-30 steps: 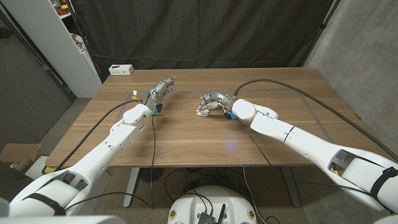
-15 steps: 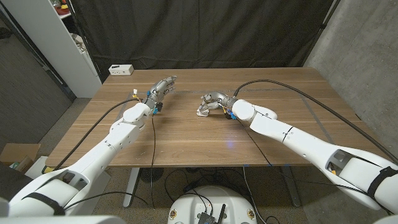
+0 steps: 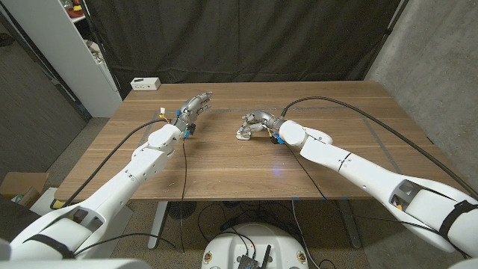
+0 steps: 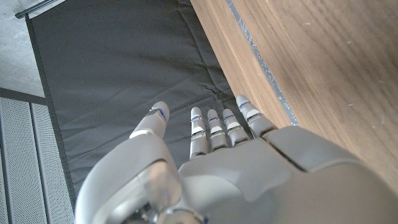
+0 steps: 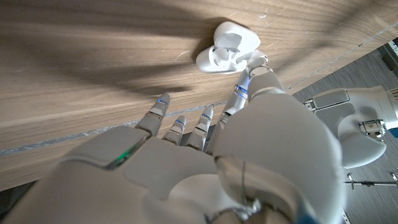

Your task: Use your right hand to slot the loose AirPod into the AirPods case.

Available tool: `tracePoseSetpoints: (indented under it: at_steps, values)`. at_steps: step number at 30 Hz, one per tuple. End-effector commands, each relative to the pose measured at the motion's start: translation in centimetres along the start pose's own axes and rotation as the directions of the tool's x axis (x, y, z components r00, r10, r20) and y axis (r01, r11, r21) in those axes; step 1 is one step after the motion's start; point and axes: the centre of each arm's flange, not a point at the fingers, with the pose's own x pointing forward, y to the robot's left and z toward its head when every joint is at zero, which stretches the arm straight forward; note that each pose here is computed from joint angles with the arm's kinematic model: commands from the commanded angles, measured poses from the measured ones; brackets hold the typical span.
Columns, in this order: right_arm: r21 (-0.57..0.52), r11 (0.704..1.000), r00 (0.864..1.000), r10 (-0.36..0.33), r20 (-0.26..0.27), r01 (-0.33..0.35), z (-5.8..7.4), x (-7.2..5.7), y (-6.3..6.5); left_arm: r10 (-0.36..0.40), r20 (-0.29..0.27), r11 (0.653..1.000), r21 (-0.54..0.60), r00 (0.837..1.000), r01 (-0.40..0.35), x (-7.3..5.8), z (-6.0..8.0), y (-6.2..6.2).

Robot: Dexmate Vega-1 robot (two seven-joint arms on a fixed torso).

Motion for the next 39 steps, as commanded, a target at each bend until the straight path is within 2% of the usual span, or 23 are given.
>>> tracePoseSetpoints:
  at_steps: [1, 25, 39]
  values:
    - [0.009, 1.000, 1.000, 0.002, 0.001, -0.002, -0.2, 0.3, 0.2, 0.000, 0.001, 1.000, -0.004, 1.000, 0.000, -0.1, -0.1, -0.1]
    - [0.034, 0.999, 1.000, -0.021, -0.004, 0.021, -0.4, 1.2, -0.3, -0.008, -0.020, 1.000, -0.014, 1.000, 0.008, 1.2, -0.5, 0.5]
    - [0.025, 1.000, 0.999, 0.018, -0.031, -0.017, -1.0, 1.2, -0.2, -0.015, -0.030, 1.000, -0.012, 0.999, 0.014, 1.8, -0.5, 0.3]
